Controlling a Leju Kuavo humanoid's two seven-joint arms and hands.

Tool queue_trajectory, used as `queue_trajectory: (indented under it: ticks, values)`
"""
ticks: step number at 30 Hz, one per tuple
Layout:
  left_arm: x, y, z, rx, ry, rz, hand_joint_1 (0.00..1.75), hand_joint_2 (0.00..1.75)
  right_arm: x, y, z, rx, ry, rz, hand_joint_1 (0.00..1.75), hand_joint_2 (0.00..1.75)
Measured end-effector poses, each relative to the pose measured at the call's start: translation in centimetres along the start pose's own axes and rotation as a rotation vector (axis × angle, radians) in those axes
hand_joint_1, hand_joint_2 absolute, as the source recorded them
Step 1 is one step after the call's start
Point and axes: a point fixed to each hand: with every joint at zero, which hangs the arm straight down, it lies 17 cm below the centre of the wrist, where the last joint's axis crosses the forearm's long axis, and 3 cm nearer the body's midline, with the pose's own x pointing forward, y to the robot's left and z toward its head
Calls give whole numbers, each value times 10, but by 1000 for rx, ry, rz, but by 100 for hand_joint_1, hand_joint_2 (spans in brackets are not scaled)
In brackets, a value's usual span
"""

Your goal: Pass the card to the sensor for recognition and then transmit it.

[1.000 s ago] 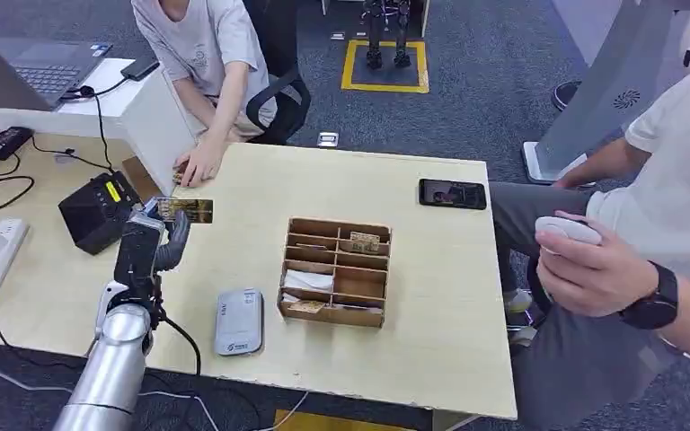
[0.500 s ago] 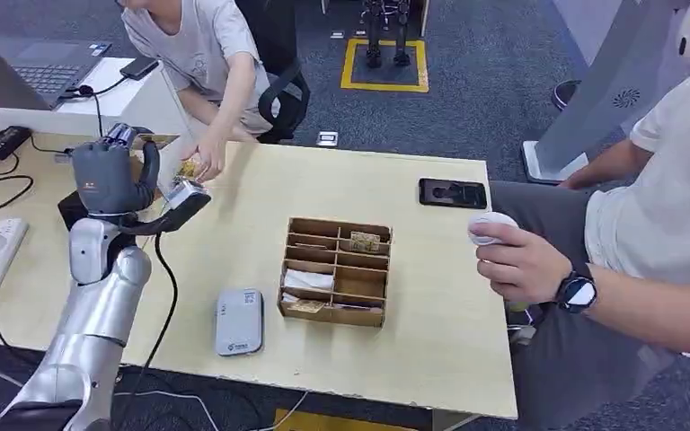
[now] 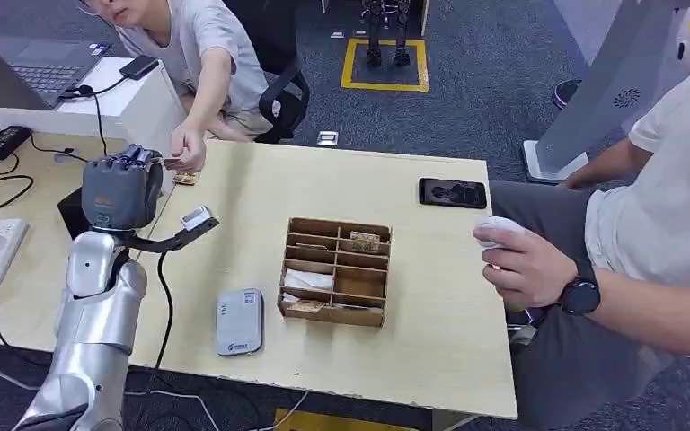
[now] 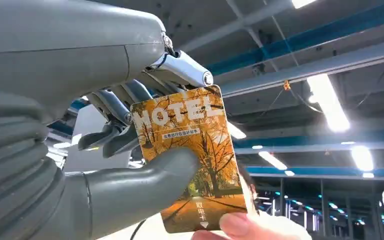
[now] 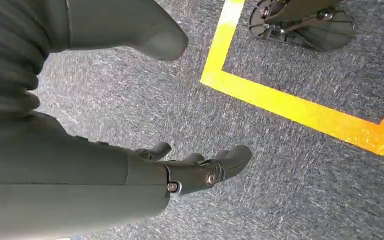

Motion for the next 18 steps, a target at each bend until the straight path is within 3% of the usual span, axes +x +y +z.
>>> queue_trajectory:
  ticks: [9,10,18]
  values:
    - [1,-6,9,-14,20,23,175,175,1,0,0,2,-3,1,0,175]
    - [2,-7,10,-16,20,28,0,175,1,0,0,2,-6,2,0,175]
    - [-6,-14,15,-4,88,126,0,175,4,0,0,3,-21,11,0,175]
